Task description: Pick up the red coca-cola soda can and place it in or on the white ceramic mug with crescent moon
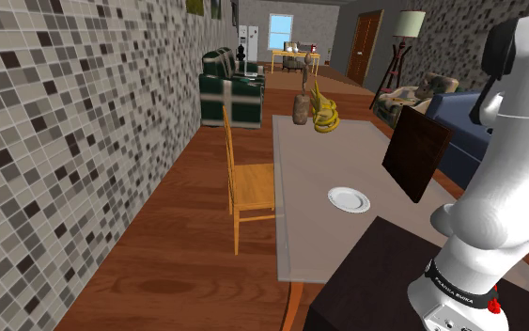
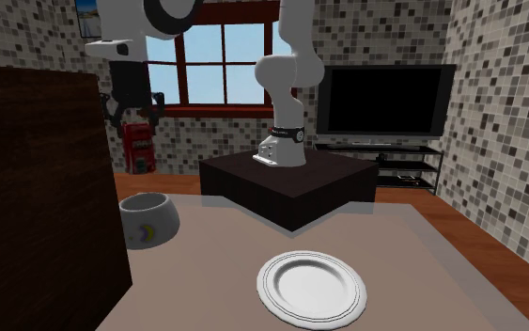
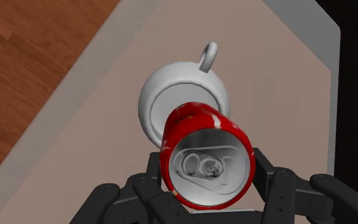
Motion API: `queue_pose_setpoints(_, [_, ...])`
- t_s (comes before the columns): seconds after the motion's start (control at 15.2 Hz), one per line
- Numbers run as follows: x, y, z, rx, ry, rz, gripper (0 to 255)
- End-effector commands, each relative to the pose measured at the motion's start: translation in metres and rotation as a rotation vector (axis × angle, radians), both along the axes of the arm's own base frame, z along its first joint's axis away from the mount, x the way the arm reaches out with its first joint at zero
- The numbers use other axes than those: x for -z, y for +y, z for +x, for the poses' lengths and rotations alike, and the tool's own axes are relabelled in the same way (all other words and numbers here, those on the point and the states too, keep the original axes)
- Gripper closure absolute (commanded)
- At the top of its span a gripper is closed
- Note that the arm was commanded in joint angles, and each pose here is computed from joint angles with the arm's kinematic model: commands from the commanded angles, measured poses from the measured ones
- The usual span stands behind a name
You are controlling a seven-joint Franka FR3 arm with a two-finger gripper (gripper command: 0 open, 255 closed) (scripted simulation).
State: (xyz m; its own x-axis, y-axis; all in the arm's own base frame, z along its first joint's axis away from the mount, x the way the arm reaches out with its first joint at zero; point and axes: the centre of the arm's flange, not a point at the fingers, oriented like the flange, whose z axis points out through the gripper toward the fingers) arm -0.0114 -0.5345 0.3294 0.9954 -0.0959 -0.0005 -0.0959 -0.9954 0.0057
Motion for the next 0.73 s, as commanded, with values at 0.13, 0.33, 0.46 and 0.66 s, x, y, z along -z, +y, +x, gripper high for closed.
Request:
queue_pose_setpoints(0.13, [0.021,0.0,-0.001,0.0,-0.001,-0.001,255])
queue_pose_setpoints(0.33, [0.037,0.0,-0.001,0.0,-0.001,-0.001,255])
queue_pose_setpoints(0.46, [0.047,0.0,-0.001,0.0,-0.001,-0.001,255])
queue_pose_setpoints(0.66, [0.063,0.0,-0.001,0.0,-0.001,-0.001,255])
